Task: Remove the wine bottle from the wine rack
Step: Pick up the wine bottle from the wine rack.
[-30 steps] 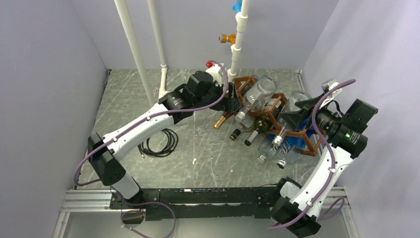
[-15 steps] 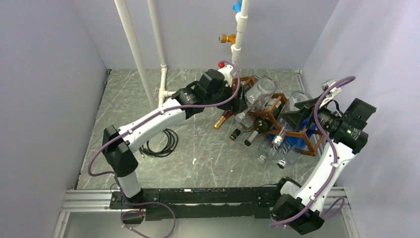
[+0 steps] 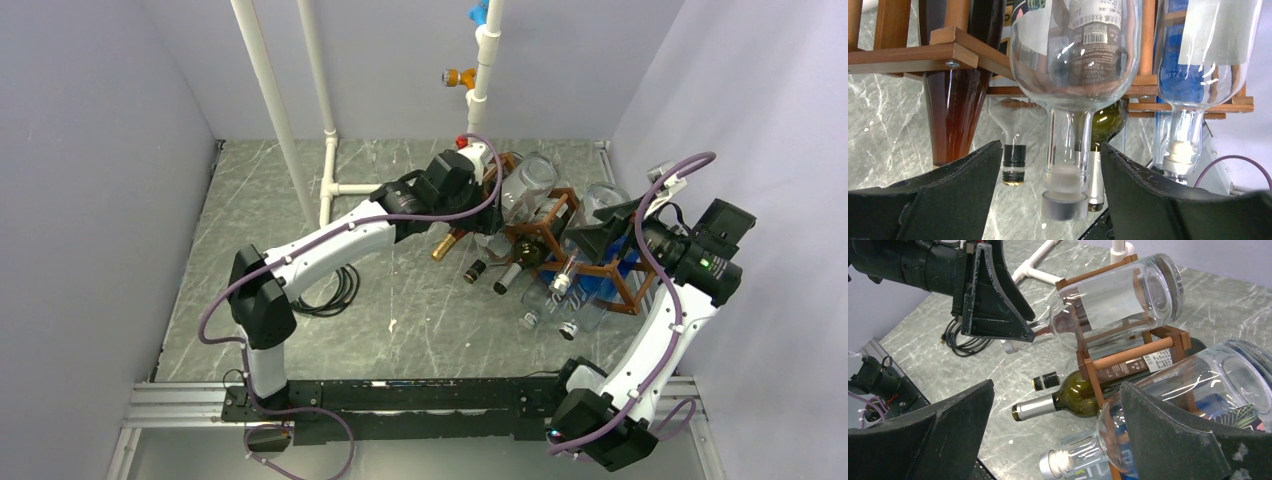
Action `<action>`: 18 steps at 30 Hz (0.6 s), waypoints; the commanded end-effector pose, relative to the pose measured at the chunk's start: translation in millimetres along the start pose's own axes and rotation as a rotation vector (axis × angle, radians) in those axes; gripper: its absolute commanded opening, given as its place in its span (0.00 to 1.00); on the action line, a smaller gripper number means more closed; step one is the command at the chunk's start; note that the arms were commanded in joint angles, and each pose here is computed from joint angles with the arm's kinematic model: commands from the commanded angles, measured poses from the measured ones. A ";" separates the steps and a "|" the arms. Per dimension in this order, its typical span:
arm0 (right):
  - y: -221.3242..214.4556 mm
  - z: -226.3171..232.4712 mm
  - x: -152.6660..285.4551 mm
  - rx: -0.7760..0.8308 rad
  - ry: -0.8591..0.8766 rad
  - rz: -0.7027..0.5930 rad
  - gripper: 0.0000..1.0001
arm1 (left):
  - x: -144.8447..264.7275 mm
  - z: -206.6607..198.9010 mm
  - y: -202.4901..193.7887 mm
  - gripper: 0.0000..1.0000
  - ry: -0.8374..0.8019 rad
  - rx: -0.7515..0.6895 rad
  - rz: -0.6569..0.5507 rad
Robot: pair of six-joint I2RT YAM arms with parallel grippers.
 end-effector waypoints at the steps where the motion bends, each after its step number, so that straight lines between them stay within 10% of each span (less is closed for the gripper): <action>1: -0.2 -1.2 0.0 0.026 0.012 -0.007 1.00 | -1.7 -6.0 16.6 0.76 0.033 0.007 -0.051; 18: -2.6 -1.1 -0.4 0.027 0.017 -0.008 1.00 | -27.0 -9.3 6.4 0.59 0.065 -0.005 -0.013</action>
Point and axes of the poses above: each gripper's point midway between its finger pads, its own x axis back along the fingers, its own z axis along the line the jaws close on, y = z × x, the point moved 6 cm from there along x, back along the fingers, and after that the axes turned 14 degrees about -x, right-handed, at the moved point
